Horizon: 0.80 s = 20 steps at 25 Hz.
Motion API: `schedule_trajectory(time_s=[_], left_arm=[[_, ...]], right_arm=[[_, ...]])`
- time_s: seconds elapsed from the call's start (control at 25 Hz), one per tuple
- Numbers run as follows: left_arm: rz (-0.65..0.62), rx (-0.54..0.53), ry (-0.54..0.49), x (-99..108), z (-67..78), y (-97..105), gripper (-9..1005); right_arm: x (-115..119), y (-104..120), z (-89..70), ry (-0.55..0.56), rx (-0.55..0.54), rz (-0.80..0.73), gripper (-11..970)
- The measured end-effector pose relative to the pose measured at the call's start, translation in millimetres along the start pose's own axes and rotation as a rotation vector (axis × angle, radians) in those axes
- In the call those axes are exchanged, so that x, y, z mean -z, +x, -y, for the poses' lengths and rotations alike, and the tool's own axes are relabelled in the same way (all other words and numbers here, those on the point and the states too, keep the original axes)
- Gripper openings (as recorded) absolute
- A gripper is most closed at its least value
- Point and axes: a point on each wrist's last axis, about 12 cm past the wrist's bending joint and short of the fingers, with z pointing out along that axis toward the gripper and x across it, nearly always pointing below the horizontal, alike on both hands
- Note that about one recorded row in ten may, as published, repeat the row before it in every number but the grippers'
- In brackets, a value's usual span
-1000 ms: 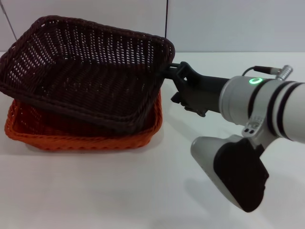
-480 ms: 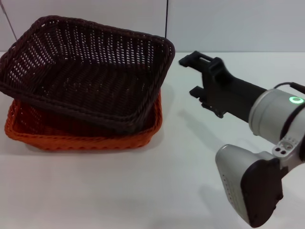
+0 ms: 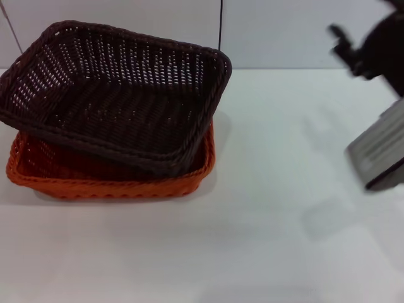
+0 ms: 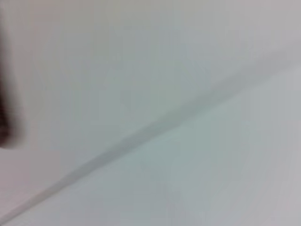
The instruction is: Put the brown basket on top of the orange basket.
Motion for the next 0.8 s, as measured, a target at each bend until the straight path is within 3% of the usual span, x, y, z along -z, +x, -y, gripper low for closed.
schedule_trajectory(time_s=[0.28,0.32,0.36,0.52,0.72,0.8], left_arm=[[0.062,0.04,-0.013,2.9,-4.2,-5.8,663],[0.07,0.054,-0.014,2.8,-5.1,-6.9,663],[0.082,0.074,-0.016,2.8,-6.5,-8.3,663],[0.119,0.082,-0.019,3.5,-8.9,-12.3,663],[0.139,0.135,-0.02,6.2,-11.6,-13.5,663],[0.142,0.166,-0.019,6.8,-12.9,-13.5,663]], right_arm=[[17.8,84.0,-8.5,0.365,-0.5,-0.27,723],[28.6,99.3,-11.9,0.442,-0.671,-0.285,723],[28.6,99.3,-11.9,0.442,-0.671,-0.285,723],[60.8,133.0,-24.2,0.617,-0.962,-0.24,723],[84.5,151.0,-35.3,0.726,-1.107,-0.202,723],[87.6,152.3,-37.6,0.74,-1.11,-0.201,723]])
